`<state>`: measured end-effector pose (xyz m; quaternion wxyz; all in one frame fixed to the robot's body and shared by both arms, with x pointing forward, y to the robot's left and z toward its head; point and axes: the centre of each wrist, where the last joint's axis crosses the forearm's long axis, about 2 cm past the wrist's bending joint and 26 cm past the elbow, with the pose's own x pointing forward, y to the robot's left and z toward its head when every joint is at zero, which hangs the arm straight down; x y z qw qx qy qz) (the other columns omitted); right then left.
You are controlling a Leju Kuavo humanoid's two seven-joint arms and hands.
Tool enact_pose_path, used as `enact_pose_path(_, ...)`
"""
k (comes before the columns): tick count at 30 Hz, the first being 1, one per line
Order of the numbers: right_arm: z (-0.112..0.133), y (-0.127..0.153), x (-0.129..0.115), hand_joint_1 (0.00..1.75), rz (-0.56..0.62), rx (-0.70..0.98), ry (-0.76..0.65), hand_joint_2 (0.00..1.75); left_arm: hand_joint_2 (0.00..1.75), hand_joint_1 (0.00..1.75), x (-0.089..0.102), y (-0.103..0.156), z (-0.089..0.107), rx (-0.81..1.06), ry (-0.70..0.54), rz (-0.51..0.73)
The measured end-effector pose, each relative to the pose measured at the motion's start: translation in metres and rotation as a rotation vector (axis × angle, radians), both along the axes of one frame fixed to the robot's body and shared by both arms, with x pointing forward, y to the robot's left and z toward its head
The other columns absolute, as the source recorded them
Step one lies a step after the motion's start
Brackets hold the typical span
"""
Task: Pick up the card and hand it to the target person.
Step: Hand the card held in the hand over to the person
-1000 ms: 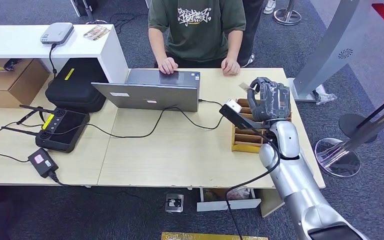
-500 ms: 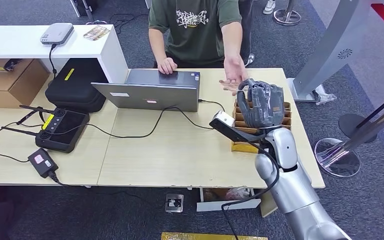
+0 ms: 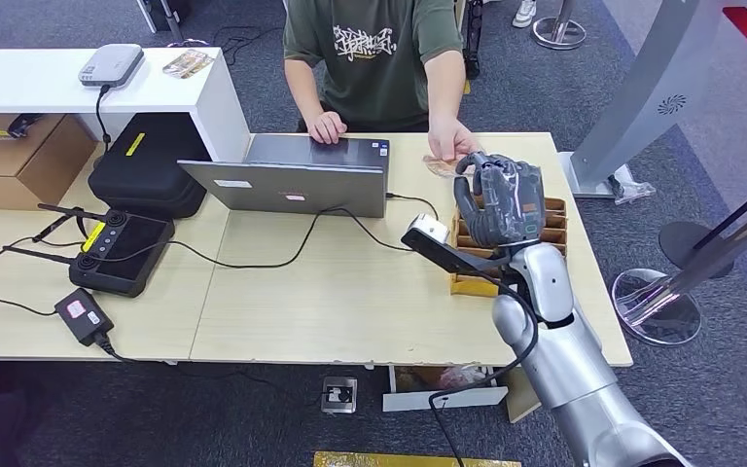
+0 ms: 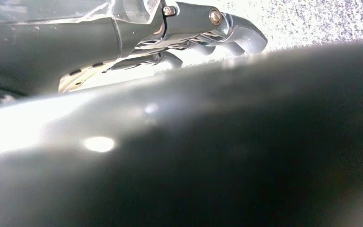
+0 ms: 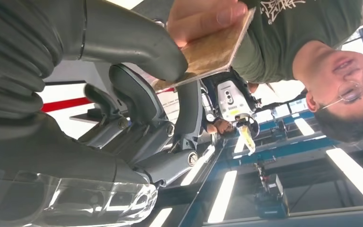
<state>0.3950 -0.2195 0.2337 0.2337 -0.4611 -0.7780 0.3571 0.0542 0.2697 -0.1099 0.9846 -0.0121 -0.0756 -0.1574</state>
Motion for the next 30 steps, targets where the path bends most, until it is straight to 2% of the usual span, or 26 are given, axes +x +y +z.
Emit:
enact_pose_path(12, -0.005, 0.003, -0.004, 0.0, 0.0, 0.021, 0.031, 1.75, 0.0, 0.0, 0.0, 0.0, 0.0, 0.0, 0.002, 0.001)
enact_pose_path(19, -0.016, 0.003, -0.013, 0.0, 0.059, 0.139, 0.094, 1.75, 0.0, 0.0, 0.0, 0.0, 0.0, -0.001, 0.003, 0.008)
enact_pose_path(24, -0.042, -0.004, -0.028, 0.0, 0.253, 0.445, 0.283, 1.75, 0.0, 0.0, -0.001, 0.0, 0.0, -0.001, 0.005, 0.01)
enact_pose_path(30, -0.066, -0.021, -0.044, 0.0, 0.372, 0.728, 0.434, 1.75, 0.0, 0.0, -0.001, 0.0, 0.0, -0.001, 0.002, 0.007)
